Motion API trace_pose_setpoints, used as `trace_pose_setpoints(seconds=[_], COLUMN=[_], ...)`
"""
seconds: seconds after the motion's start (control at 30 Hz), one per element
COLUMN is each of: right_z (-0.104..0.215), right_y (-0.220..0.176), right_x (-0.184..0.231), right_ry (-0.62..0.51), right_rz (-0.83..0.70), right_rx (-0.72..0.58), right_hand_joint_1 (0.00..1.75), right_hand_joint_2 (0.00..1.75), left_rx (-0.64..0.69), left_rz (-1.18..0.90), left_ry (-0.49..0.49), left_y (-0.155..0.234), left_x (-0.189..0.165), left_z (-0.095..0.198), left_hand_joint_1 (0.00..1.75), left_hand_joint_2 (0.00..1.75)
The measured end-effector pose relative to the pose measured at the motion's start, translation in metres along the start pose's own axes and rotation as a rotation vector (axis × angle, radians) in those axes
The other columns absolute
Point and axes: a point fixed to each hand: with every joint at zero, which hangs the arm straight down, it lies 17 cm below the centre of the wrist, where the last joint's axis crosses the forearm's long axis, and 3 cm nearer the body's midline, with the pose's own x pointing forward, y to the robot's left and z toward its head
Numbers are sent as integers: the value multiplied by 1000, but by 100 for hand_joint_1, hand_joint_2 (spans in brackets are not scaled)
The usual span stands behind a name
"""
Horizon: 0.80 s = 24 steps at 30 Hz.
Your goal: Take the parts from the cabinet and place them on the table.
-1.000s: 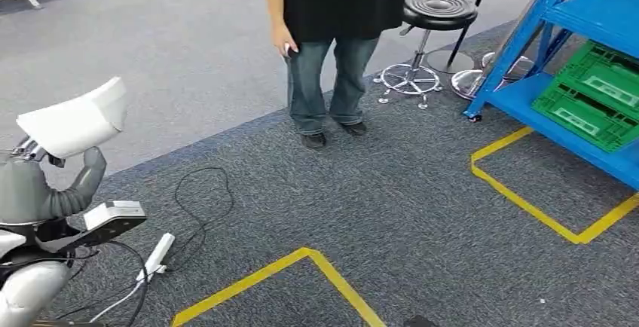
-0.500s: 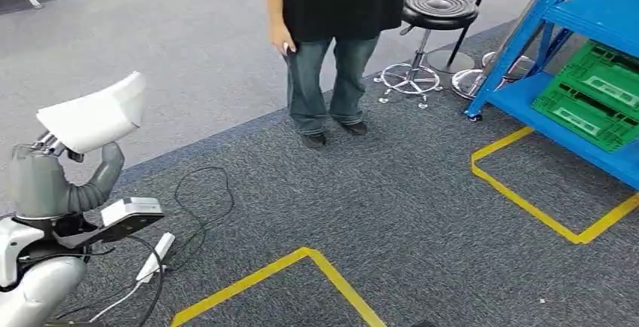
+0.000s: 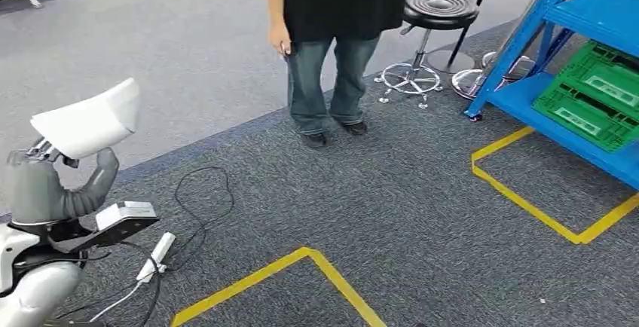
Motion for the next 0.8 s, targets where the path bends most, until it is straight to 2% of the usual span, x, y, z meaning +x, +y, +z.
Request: trace_pose_setpoints(seconds=[0.17, 0.5, 0.8], right_z=[-3, -1, 2], right_y=[0, -10, -11], right_x=[8, -2, -3], right_ry=[-41, -8, -18], right_rz=[7, 9, 45], right_rx=[7, -57, -57], right_hand_joint_1=[0, 0, 0], right_hand_joint_2=[0, 0, 0], left_rx=[-3, -4, -3], left_rz=[-12, -38, -48], left_ry=[-7, 5, 10], left_y=[0, 3, 6], left_x=[1, -4, -6], left_z=[-1, 5, 8], left_hand_joint_1=[175, 175, 175], left_hand_joint_2=[175, 175, 175])
